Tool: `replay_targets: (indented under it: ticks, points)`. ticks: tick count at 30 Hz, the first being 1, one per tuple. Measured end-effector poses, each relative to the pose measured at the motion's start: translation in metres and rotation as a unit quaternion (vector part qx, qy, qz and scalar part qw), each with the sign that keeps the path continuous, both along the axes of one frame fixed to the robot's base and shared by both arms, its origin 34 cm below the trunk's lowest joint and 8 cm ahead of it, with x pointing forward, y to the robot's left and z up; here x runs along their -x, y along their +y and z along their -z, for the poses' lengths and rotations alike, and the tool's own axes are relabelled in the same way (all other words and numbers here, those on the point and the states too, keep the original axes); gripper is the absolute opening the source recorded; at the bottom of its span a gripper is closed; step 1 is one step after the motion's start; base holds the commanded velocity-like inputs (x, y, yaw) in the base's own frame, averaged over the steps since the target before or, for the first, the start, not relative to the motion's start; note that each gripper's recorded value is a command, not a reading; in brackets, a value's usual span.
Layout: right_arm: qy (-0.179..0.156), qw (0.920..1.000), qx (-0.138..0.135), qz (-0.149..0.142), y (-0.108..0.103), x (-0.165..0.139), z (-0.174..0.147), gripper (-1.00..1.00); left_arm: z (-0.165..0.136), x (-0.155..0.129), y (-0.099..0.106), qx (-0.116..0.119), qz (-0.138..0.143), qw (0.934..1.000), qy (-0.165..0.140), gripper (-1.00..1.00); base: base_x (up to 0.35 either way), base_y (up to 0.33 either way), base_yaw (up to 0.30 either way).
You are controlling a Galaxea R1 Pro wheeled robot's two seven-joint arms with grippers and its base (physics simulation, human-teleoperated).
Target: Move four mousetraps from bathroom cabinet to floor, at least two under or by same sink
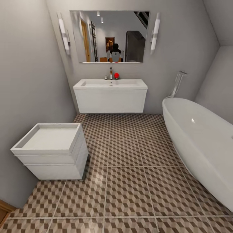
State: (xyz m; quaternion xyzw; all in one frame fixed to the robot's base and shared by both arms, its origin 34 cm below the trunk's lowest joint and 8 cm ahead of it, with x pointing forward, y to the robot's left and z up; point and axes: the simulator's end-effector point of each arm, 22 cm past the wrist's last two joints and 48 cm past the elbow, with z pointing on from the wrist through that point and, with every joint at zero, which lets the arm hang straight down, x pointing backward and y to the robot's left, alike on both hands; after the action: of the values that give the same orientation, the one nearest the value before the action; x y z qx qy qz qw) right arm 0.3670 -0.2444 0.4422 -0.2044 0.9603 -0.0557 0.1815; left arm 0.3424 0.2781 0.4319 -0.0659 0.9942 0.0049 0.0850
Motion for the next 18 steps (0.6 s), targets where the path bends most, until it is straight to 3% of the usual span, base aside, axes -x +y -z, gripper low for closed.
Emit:
replay_targets:
  ticks: [18]
  points:
    - [0.000,1.0000,0.000,0.000,0.0001,0.0000,0.0000,-1.00,0.0000,-0.0001,-0.0001,0.000,0.000,1.0000,0.000,-1.00,0.298,0.000,-0.001]
